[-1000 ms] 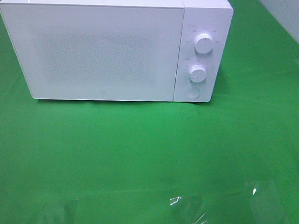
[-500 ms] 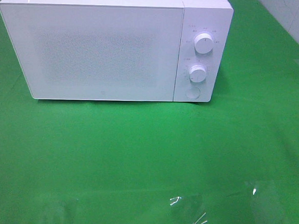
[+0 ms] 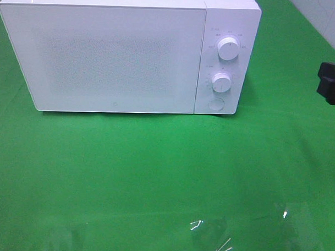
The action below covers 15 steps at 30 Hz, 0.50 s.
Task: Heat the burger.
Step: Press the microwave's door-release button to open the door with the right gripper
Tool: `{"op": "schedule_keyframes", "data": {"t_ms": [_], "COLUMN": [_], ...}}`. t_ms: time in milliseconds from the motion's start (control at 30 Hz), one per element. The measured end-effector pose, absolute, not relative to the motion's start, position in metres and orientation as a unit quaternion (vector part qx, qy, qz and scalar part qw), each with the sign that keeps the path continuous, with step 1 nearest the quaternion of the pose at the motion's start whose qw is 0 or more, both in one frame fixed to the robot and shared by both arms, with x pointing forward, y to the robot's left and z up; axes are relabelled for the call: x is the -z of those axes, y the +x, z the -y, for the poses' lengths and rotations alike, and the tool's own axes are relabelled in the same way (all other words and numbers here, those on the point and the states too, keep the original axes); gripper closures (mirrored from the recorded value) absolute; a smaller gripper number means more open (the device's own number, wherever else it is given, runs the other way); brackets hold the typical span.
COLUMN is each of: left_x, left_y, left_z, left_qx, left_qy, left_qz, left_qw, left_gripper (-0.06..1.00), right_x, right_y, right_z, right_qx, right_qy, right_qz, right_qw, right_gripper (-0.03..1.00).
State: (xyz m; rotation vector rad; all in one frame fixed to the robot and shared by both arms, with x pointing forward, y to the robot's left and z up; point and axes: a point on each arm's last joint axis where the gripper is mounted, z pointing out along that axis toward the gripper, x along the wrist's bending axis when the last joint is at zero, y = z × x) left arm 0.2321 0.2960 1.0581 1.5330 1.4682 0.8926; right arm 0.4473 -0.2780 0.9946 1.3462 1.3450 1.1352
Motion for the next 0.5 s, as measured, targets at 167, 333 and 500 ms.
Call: {"op": "schedule_keyframes", "data": {"t_ms": [167,333,500], "left_x": [-1.058,-1.058,-1.058], "left_y": [0.232,0.232,0.232], "left_z": [-0.296,-0.296,-0.296], "left_qx": [-0.354,-0.354,-0.354], "left_qy": [0.608,0.608,0.608], "left_qz": [-0.582,-0.582,-0.582], "left_qw": [0.407,0.407,0.407], "left_gripper": [-0.05,-0.05,-0.05], "right_x": [-0.986,-0.976,-0.97], "right_y": [0.452,0.452,0.447], "right_z": [0.263,0.239,0.217], "right_qx": [-0.444,-0.444,-0.454], "right_qy": [0.533,0.526,0.515], "right_qz": [-0.552,-0.55,-0.55], "right_qw": [0.462,0.473,0.477], "right_gripper": [0.23,0.23,0.23]}}
